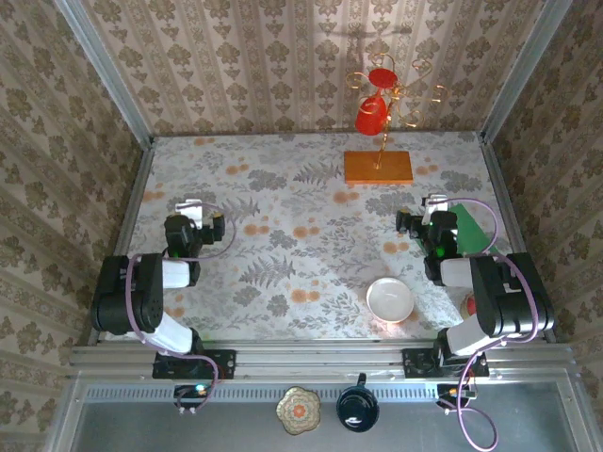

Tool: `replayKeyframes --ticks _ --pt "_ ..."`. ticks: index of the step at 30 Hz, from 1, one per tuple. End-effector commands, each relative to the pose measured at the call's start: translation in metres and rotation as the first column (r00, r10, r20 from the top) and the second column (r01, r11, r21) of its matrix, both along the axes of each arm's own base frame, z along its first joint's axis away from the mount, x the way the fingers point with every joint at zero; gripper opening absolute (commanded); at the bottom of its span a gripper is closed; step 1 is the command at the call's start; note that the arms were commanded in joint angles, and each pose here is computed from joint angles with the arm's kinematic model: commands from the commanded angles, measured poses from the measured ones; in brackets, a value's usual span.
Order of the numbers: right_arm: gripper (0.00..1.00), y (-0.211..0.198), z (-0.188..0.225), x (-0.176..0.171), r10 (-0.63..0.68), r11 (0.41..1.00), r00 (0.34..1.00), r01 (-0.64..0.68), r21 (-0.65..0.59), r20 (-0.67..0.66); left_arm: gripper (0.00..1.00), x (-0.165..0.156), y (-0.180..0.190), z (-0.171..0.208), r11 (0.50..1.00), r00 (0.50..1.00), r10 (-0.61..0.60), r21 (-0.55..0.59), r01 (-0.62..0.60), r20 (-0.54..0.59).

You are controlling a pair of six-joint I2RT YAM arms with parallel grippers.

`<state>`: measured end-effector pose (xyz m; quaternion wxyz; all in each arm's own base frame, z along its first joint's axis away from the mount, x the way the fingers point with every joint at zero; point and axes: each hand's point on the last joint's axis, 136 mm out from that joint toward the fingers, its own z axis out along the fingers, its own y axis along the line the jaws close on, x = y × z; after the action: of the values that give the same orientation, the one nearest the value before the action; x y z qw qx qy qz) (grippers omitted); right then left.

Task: Fold a paper plane with a square sheet of paper (pick it up from the middle)
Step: Move the square sheet of paper to the center of the table.

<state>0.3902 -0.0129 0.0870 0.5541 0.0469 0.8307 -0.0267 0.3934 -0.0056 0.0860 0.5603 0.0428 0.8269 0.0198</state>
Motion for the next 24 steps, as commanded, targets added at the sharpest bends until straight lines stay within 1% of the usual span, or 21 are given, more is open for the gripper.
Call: replayKeyframes --ticks 1,24 --pt "1.0 0.0028 0.0108 0.0091 0.013 1.0 0.999 -0.012 -0.011 0.041 1.0 0.0076 -0.0008 0.0089 1.0 0.999 -0.007 0.014 0.006 0.031" --pt "1.0 0.0031 0.01 0.0095 0.014 1.0 0.999 -0.013 -0.009 0.037 1.0 0.0077 0.0001 0.0089 1.0 1.0 -0.007 0.009 0.007 0.03"
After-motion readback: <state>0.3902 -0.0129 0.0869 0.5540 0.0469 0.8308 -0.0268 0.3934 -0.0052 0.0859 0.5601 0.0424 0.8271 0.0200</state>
